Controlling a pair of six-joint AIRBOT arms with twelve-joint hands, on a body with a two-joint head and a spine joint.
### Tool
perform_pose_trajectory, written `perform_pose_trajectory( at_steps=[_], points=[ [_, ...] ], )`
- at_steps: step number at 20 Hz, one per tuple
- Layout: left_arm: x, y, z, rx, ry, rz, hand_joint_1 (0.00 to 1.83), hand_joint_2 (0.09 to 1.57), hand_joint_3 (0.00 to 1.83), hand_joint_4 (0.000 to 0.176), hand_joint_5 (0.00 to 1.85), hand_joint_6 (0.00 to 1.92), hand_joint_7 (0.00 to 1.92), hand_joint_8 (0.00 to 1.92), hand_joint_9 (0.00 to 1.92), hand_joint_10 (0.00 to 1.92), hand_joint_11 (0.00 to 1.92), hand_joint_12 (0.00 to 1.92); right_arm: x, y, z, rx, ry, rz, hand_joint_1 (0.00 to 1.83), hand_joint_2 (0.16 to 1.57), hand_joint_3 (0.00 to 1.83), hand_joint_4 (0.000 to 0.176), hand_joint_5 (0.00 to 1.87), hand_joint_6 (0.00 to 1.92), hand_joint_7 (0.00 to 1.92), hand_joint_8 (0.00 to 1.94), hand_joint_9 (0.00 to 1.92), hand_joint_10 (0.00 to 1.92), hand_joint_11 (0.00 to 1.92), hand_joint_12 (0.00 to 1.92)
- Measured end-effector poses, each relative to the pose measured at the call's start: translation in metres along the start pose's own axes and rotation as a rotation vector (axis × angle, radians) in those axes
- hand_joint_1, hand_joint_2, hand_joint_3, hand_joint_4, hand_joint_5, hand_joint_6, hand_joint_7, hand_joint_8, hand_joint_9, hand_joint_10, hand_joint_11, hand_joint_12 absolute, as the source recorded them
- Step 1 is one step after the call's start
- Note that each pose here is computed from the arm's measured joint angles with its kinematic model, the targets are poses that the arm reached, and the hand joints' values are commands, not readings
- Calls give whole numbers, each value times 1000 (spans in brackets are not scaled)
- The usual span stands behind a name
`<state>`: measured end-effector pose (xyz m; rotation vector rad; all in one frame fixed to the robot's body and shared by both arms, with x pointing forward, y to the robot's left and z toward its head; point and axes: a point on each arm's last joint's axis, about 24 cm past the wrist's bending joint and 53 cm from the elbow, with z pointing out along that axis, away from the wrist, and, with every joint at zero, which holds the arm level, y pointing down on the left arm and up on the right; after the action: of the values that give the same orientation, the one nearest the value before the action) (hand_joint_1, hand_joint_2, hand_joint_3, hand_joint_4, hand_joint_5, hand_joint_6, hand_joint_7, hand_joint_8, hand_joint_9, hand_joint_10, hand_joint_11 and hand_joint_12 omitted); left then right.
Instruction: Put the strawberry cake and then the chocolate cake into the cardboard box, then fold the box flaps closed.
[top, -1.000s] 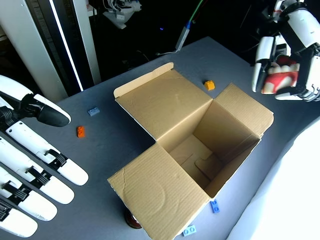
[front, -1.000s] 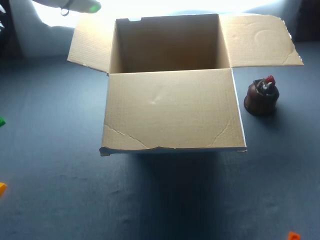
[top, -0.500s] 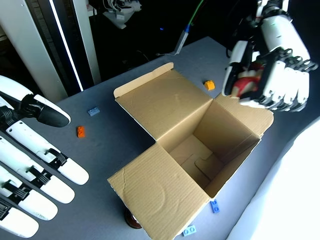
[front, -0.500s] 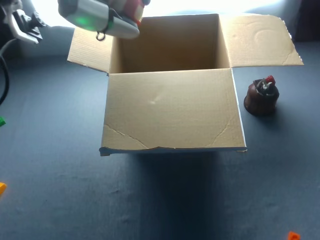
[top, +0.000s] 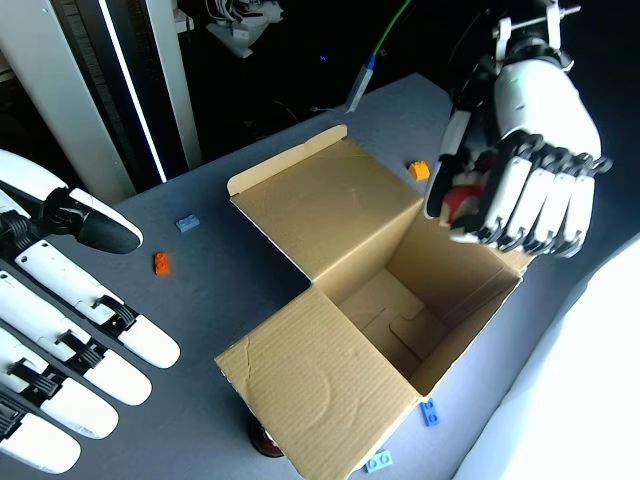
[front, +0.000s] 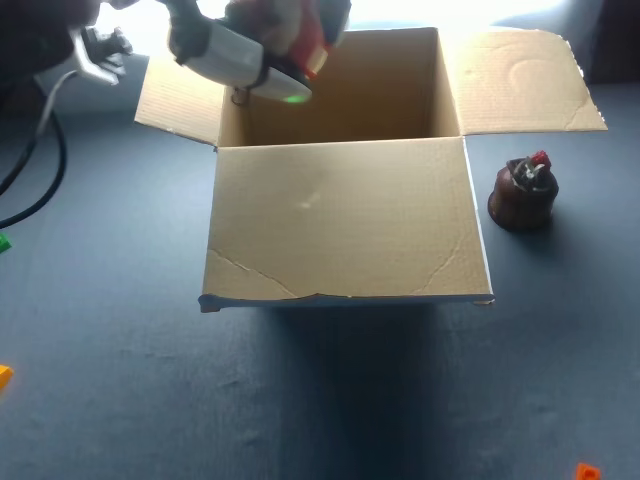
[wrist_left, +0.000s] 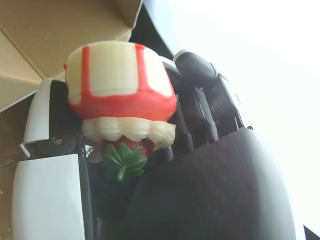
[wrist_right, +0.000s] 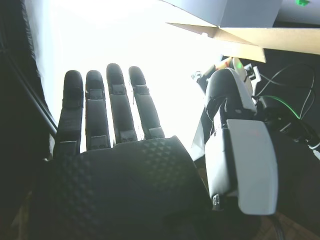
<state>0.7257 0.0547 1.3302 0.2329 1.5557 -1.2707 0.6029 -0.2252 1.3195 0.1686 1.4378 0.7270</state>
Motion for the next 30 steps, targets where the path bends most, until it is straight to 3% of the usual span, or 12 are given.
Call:
perform_pose_trajectory(
  at_steps=[2, 4, 6, 12, 15, 18, 20, 24, 25, 30],
  points=[
    [7, -10, 3, 39, 22, 11, 1160, 1253, 0, 0, 715, 1279, 744, 1547, 553, 1696, 351, 1921, 1, 0, 0, -1, 2, 2, 102, 1216, 4, 0, 164, 4, 197, 1, 98, 5, 0, 314],
    [19, -14, 7, 72, 67, 54, 1162, 1249, 0, 0, 714, 1283, 756, 1527, 554, 1701, 340, 1921, 2, 1, 1, -3, 3, 2, 97, 1214, 2, 0, 177, 3, 198, 0, 100, 2, 0, 219],
    [28, -16, 8, 90, 95, 98, 1160, 1255, 2, 0, 708, 1280, 739, 1562, 526, 1702, 314, 1920, 2, 1, 1, -3, 4, 2, 100, 1207, 0, 0, 187, 5, 213, 4, 112, 6, 0, 360],
    [30, -12, 14, 96, 95, 156, 1158, 1253, 0, 0, 735, 1268, 725, 1570, 547, 1685, 350, 1893, 2, 2, 1, -4, 5, 3, 92, 1216, 2, 0, 172, 2, 183, 0, 111, 2, 0, 391],
    [31, -3, 17, 83, 95, 184, 1157, 1260, 2, 0, 729, 1264, 708, 1603, 517, 1760, 336, 1921, 2, 2, 1, -4, 5, 3, 98, 1221, 2, 0, 151, 4, 152, 0, 72, 0, 0, 252],
    [23, 9, 19, 55, 80, 240, 1150, 1254, 0, 0, 717, 1314, 737, 1520, 542, 1661, 328, 1893, 2, 2, 1, -4, 4, 3, 107, 1221, 1, 0, 182, 13, 191, 8, 85, 6, 0, 263],
    [10, 17, 19, 28, 53, 312, 1151, 1259, 1, 0, 713, 1299, 725, 1561, 541, 1692, 347, 1900, 2, 2, 1, -4, 4, 3, 116, 1221, 0, 0, 184, 10, 200, 5, 81, 4, 0, 222],
    [6, 10, 22, 43, 42, 367, 1142, 1270, 4, 0, 686, 1332, 710, 1590, 513, 1732, 331, 1919, 3, 3, 2, -9, 3, 4, 146, 1214, 0, 0, 193, 10, 205, 5, 99, 10, 0, 248],
    [8, 6, 23, 60, 44, 379, 1156, 1255, 0, 0, 734, 1268, 720, 1573, 520, 1742, 355, 1921, 4, 4, 2, -12, 2, 6, 153, 1210, 0, 0, 193, 8, 206, 4, 100, 9, 0, 172],
    [6, -8, 22, 114, 24, 421, 1149, 1267, 1, 0, 712, 1295, 701, 1606, 492, 1752, 323, 1921, 4, 5, 3, -14, 1, 8, 156, 1212, 0, 0, 196, 4, 220, 4, 112, 9, 0, 291]
  ],
)
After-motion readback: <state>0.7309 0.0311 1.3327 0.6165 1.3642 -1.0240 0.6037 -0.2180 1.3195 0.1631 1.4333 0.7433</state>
